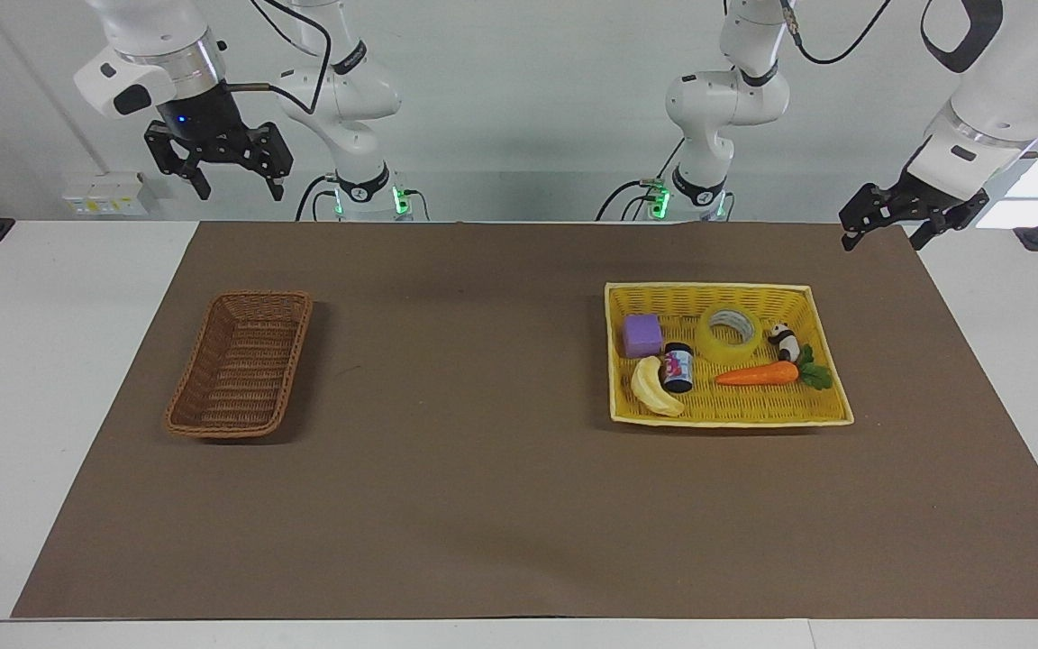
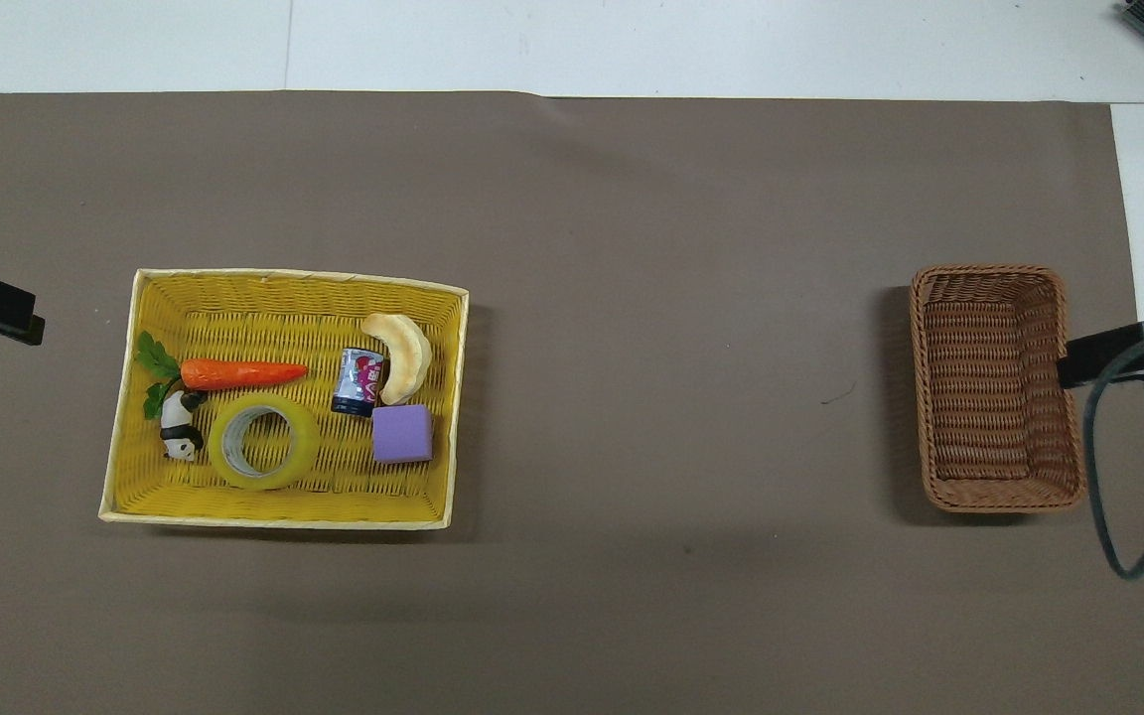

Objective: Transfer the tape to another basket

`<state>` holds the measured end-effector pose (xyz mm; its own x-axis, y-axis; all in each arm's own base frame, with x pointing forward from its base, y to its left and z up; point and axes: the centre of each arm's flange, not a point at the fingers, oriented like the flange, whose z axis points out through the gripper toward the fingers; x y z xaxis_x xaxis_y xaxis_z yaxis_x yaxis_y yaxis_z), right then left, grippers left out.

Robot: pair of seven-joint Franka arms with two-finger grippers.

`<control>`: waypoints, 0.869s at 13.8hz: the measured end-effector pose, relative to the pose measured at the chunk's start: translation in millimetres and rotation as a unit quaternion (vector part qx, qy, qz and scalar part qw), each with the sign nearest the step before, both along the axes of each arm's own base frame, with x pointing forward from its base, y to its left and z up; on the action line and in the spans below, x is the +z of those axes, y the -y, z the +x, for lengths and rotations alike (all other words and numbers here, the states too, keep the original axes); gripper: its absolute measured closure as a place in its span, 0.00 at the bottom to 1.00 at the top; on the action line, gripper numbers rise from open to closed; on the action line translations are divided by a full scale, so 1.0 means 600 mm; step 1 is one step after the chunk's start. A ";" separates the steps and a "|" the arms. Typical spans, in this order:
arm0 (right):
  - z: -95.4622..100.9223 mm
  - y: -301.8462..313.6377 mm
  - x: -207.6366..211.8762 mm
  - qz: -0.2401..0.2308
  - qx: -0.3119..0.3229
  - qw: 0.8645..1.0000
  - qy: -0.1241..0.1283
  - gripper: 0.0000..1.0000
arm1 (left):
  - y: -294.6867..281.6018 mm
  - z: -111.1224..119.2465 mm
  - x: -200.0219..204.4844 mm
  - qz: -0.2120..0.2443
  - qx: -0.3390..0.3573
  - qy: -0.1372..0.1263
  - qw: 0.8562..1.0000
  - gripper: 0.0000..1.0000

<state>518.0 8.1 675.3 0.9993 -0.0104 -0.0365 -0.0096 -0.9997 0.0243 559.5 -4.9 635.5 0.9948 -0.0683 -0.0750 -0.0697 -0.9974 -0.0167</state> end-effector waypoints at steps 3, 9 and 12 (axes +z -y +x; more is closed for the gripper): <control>0.000 0.000 0.000 0.000 0.000 1.000 0.000 0.00 | 0.002 0.000 -0.001 0.000 -0.001 0.000 1.000 0.00; 0.000 0.000 0.000 0.000 0.000 1.000 0.000 0.00 | 0.002 0.000 -0.005 0.000 0.000 -0.002 1.000 0.00; 0.000 0.000 0.000 0.000 0.000 1.000 0.000 0.00 | 0.002 -0.002 -0.007 0.000 0.000 -0.004 1.000 0.00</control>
<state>518.0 8.1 675.3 0.9993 -0.0105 -0.0365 -0.0096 -0.9997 0.0243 558.5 -6.0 631.2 0.9941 -0.0686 -0.0836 -0.0702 -0.9974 -0.0155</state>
